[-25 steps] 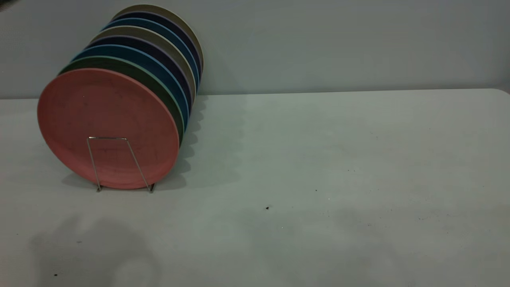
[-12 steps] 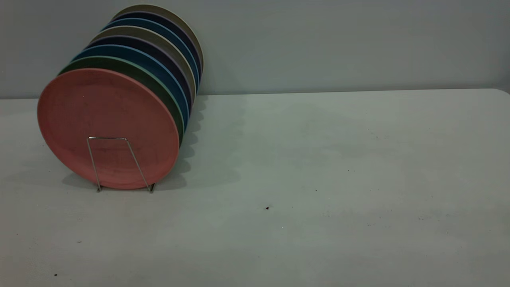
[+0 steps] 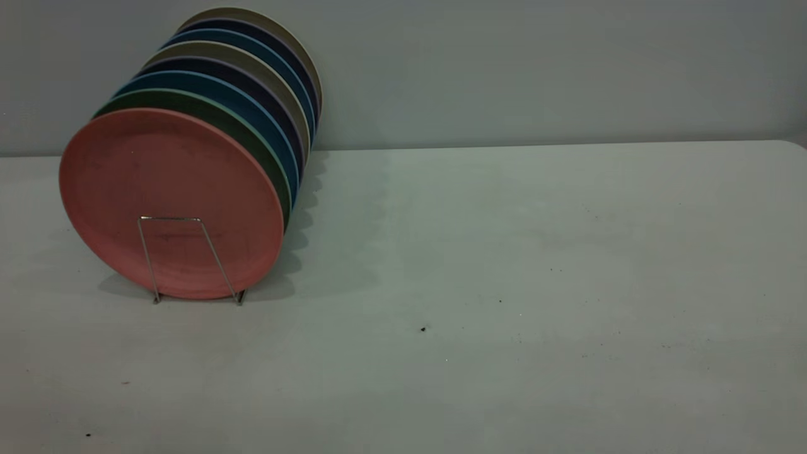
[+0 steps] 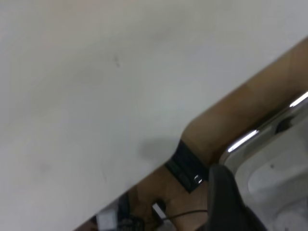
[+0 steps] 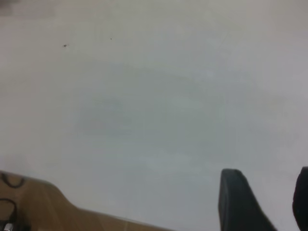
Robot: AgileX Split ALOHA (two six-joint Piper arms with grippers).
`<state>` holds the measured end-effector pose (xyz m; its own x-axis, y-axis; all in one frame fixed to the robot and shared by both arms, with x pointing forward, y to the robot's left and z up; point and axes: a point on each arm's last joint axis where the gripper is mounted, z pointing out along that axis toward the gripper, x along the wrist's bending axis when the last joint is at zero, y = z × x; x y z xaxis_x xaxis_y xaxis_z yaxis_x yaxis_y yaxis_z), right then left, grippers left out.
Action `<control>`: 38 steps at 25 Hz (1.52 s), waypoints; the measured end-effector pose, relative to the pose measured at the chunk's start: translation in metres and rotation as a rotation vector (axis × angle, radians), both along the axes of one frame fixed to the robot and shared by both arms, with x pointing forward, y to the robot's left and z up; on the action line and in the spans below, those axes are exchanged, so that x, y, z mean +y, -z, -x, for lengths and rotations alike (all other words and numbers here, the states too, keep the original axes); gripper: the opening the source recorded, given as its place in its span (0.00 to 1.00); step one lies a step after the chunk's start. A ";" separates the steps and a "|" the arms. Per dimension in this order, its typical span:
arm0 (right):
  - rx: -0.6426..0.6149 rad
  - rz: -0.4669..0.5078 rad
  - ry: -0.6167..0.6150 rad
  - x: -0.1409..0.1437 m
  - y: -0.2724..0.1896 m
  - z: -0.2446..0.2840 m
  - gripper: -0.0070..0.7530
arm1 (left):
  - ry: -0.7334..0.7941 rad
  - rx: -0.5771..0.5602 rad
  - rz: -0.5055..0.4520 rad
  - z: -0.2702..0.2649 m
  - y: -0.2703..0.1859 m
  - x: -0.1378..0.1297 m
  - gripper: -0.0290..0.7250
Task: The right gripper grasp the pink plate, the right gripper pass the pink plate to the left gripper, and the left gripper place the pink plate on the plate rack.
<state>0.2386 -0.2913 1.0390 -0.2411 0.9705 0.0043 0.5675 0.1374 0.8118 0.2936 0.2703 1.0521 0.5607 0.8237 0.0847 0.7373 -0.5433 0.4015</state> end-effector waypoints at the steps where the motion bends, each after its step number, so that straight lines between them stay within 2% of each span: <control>1: 0.000 0.000 0.000 0.000 0.000 0.000 0.40 | 0.000 0.000 0.000 0.004 0.007 0.003 0.63; 5: 0.000 -0.001 0.000 0.000 0.000 0.000 0.40 | 0.010 -0.028 0.038 0.015 0.024 0.010 0.63; 14: 0.000 -0.001 -0.001 0.000 0.000 0.000 0.40 | 0.040 -0.128 0.169 0.033 0.020 0.019 0.63; 27: -0.062 -0.019 0.049 0.000 0.000 0.009 0.40 | 0.036 -0.169 0.201 0.038 0.019 0.023 0.63; 29: -0.062 -0.020 0.049 0.000 0.000 0.009 0.40 | -0.033 -0.173 0.199 0.038 0.019 0.024 0.63; 36: -0.062 -0.021 0.048 0.000 0.000 0.009 0.39 | -0.442 -0.213 0.163 0.038 0.019 0.031 0.63; 38: -0.062 -0.022 0.048 0.000 0.000 0.009 0.38 | -0.516 -0.220 0.155 0.038 0.019 0.033 0.63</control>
<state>0.2296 -0.2909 1.0388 -0.1951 0.9807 0.0123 0.5219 0.0931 0.8479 0.2558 0.3030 1.0335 0.0665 0.9977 0.0109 0.7813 -0.0588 0.6213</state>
